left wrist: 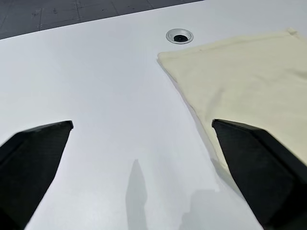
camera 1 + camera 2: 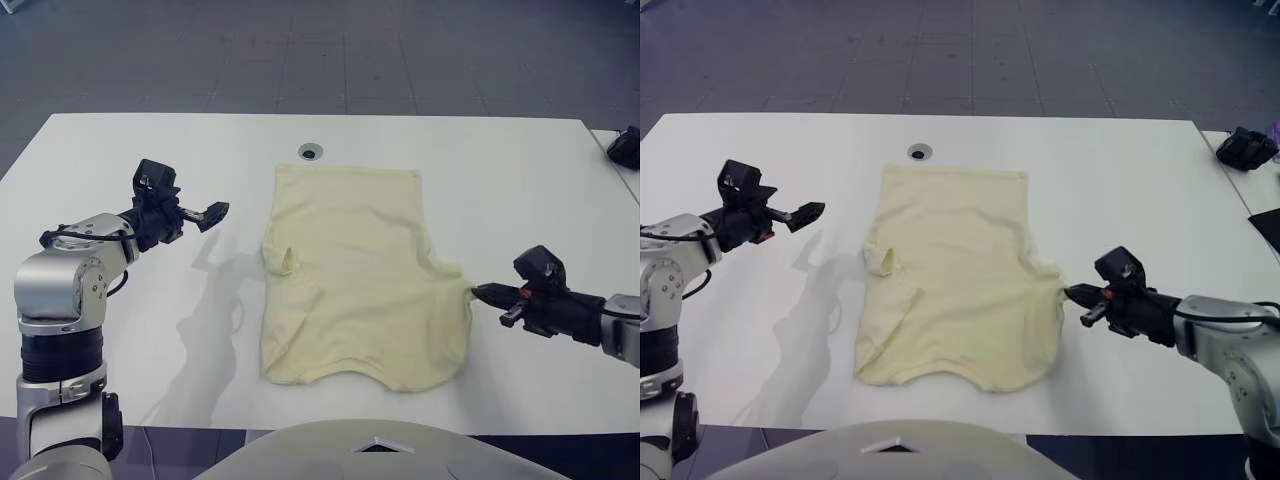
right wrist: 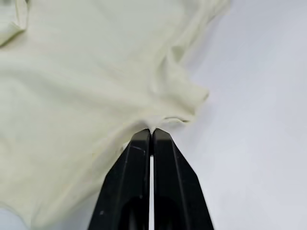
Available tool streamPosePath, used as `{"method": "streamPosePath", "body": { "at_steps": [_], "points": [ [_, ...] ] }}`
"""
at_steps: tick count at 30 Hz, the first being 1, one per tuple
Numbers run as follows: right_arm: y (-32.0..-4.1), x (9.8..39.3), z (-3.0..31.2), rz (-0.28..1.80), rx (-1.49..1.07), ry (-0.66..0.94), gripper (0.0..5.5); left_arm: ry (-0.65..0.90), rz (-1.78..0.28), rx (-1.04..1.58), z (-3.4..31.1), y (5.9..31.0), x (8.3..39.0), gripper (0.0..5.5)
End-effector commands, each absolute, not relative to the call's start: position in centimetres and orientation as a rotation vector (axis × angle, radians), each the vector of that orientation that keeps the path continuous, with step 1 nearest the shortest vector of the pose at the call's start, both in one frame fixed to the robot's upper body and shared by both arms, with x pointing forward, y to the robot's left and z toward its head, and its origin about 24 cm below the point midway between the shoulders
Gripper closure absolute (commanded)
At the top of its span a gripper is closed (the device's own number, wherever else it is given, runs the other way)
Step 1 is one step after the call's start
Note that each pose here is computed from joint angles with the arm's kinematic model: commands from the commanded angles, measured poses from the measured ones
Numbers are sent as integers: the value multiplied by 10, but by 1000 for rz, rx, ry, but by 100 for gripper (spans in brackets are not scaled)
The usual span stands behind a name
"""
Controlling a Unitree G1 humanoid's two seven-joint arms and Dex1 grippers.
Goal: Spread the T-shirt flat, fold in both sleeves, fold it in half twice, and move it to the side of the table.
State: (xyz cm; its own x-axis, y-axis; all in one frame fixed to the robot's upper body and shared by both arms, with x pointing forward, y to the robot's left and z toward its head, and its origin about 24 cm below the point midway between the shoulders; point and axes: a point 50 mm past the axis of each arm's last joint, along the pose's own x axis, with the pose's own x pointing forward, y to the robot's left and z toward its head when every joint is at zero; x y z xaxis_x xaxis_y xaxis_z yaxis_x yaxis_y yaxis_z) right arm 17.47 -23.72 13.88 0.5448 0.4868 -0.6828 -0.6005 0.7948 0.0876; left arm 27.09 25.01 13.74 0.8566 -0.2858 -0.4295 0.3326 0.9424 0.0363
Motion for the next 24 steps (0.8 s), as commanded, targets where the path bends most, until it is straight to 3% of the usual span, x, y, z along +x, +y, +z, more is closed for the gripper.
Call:
{"method": "streamPosePath", "body": {
  "at_steps": [1, 13, 23, 24],
  "points": [
    [-215, 180, 131, 741, -129, 756, 548, 445, -339, 102, 134, 245, 270, 10],
    [-168, 208, 89, 819, -54, 771, 548, 451, -375, 91, 132, 237, 275, 10],
    [-144, 210, 93, 935, -38, 745, 548, 460, -390, 91, 130, 233, 276, 10],
    [-142, 209, 93, 954, -40, 747, 525, 459, -391, 91, 130, 233, 277, 10]
  ]
}}
